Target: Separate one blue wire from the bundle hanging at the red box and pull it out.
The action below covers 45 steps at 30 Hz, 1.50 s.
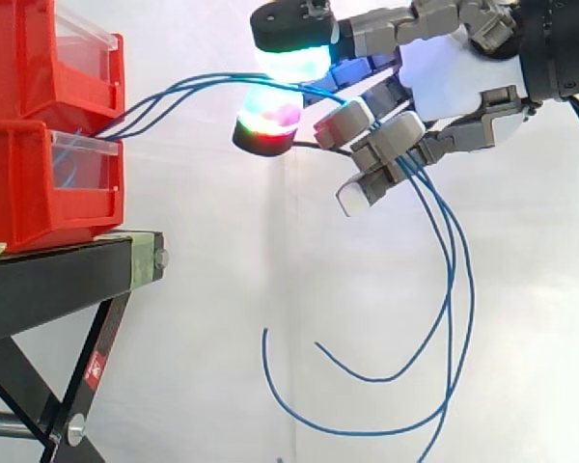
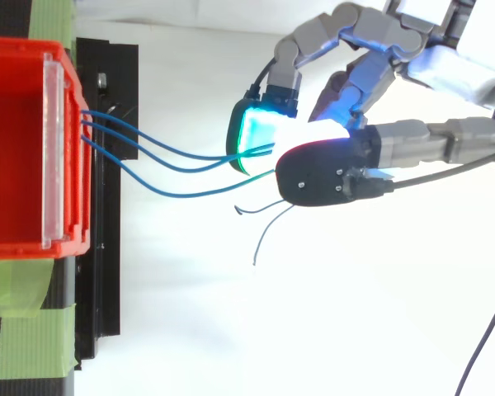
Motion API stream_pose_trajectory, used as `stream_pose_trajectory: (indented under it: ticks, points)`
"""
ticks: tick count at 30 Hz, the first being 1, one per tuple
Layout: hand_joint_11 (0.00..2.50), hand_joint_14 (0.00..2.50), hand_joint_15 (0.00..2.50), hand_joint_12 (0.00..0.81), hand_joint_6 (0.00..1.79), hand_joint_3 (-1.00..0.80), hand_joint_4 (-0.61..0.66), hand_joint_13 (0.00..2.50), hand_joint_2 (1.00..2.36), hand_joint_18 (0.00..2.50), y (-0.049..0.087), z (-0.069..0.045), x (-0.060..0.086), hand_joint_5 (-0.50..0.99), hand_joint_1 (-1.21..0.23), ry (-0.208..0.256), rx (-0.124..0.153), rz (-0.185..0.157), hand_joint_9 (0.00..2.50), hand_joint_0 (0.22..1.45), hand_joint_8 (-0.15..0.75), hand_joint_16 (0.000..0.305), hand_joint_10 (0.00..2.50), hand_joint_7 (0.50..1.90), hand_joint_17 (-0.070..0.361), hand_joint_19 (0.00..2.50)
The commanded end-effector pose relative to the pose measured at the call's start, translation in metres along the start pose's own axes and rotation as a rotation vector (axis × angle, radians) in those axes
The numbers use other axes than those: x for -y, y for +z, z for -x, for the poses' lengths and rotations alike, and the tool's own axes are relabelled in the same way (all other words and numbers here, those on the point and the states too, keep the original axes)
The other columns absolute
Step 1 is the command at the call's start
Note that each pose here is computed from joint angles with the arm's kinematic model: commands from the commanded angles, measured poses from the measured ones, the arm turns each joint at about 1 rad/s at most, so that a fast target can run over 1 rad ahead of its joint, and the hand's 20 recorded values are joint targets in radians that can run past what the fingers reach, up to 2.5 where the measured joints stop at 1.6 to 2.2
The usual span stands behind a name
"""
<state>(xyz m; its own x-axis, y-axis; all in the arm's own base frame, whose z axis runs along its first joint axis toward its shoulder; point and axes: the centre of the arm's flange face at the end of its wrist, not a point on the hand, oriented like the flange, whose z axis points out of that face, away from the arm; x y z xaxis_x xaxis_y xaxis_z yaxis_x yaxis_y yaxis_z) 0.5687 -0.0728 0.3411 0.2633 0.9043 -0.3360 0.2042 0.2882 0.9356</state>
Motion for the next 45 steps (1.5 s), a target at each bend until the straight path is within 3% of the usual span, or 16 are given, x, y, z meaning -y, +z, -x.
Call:
stream_pose_trajectory:
  ticks: [1, 2, 3, 6, 7, 8, 10, 13, 14, 15, 19, 20, 21, 25, 32, 45]
  points:
    - [1.48, 0.5, 1.38, 0.48, 0.95, -0.11, -0.05, 1.2, 1.33, 0.96, -0.0001, -0.0007, -0.0008, -0.18, -0.6, -0.001, -0.001, 0.001, 1.29, 0.58, 0.35, 0.062, 0.0, 0.89, 0.138, 0.66]
    - [1.5, 0.49, 1.38, 0.478, 0.95, -0.09, 0.04, 1.2, 1.11, 0.95, -0.0004, -0.0003, -0.0015, -0.19, -0.68, 0.0, -0.001, 0.003, 1.28, 0.61, 0.344, 0.061, 0.0, 0.85, 0.138, 0.66]
    - [1.51, 0.47, 1.4, 0.477, 0.95, -0.17, 0.07, 1.2, 1.01, 0.93, -0.0006, 0.0009, -0.0019, -0.19, -0.7, 0.001, 0.001, 0.003, 1.28, 0.6, 0.34, 0.06, 0.0, 0.88, 0.135, 0.68]
    - [1.5, 0.37, 1.48, 0.437, 0.94, -0.22, -0.01, 1.19, 1.01, 0.9, -0.0012, 0.0019, -0.0033, -0.18, -0.68, 0.003, 0.003, 0.006, 1.27, 0.61, 0.309, 0.055, 0.01, 0.94, 0.124, 0.69]
    - [1.5, 0.45, 1.42, 0.47, 0.96, -0.09, -0.09, 1.2, 1.0, 0.94, -0.0017, 0.0015, -0.0042, -0.18, -0.7, 0.003, 0.002, 0.007, 1.29, 0.65, 0.337, 0.059, 0.0, 0.93, 0.132, 0.67]
    - [1.5, 0.46, 1.4, 0.475, 0.96, -0.06, -0.14, 1.21, 1.2, 0.95, -0.0016, 0.0026, -0.0039, -0.18, -0.64, 0.003, 0.007, 0.006, 1.29, 0.61, 0.336, 0.059, 0.0, 0.93, 0.133, 0.66]
    - [1.49, 0.47, 1.38, 0.48, 0.96, -0.09, -0.12, 1.21, 1.48, 0.96, -0.0025, 0.0036, -0.0045, -0.18, -0.58, 0.003, 0.01, 0.006, 1.3, 0.56, 0.349, 0.06, 0.0, 0.92, 0.136, 0.65]
    - [1.49, 0.48, 1.39, 0.488, 0.96, -0.12, -0.02, 1.21, 1.56, 0.95, -0.002, 0.0035, -0.0043, -0.19, -0.58, 0.002, 0.011, 0.005, 1.29, 0.54, 0.349, 0.061, 0.0, 0.89, 0.138, 0.66]
    - [1.5, 0.53, 1.35, 0.503, 0.95, -0.15, 0.07, 1.2, 1.28, 0.96, -0.0026, 0.0029, -0.0047, -0.19, -0.67, 0.002, 0.01, 0.006, 1.28, 0.55, 0.371, 0.064, 0.0, 0.83, 0.145, 0.65]
    - [1.5, 0.5, 1.39, 0.497, 0.95, -0.14, 0.09, 1.2, 1.0, 0.95, -0.0025, 0.0036, -0.0045, -0.19, -0.7, 0.004, 0.01, 0.006, 1.27, 0.6, 0.361, 0.063, 0.0, 0.84, 0.142, 0.66]
    - [1.5, 0.4, 1.46, 0.447, 0.95, -0.09, 0.0, 1.17, 1.0, 0.88, -0.0025, 0.0038, -0.0044, -0.21, -0.73, 0.003, 0.011, 0.006, 1.21, 0.68, 0.327, 0.057, 0.0, 0.86, 0.129, 0.67]
    - [1.5, 0.43, 1.46, 0.443, 0.95, -0.09, 0.04, 1.16, 1.18, 0.88, -0.002, 0.0035, -0.0043, -0.21, -0.76, 0.002, 0.011, 0.005, 1.19, 0.66, 0.323, 0.057, 0.0, 0.85, 0.129, 0.66]
    - [1.51, 0.43, 1.44, 0.448, 0.95, -0.09, 0.05, 1.16, 1.19, 0.88, -0.0025, 0.0038, -0.0044, -0.21, -0.76, 0.003, 0.011, 0.006, 1.18, 0.66, 0.319, 0.057, 0.0, 0.85, 0.129, 0.65]
    - [1.55, 0.34, 1.53, 0.425, 0.95, -0.08, 0.1, 1.13, 1.0, 0.83, -0.0024, 0.0039, -0.005, -0.23, -0.82, 0.003, 0.011, 0.006, 1.11, 0.72, 0.297, 0.054, 0.0, 0.82, 0.121, 0.66]
    - [1.55, 0.2, 1.68, 0.405, 0.95, -0.16, 0.1, 1.07, 1.01, 0.77, -0.0033, 0.004, -0.0035, -0.25, -0.86, 0.0, 0.009, -0.002, 0.98, 0.73, 0.269, 0.05, 0.01, 0.88, 0.113, 0.63]
    - [1.56, 0.18, 1.7, 0.411, 0.94, -0.2, 0.12, 0.96, 1.02, 0.73, -0.0034, 0.004, -0.0034, -0.26, -0.93, -0.001, 0.009, -0.003, 0.89, 0.69, 0.273, 0.053, 0.0, 0.89, 0.119, 0.58]
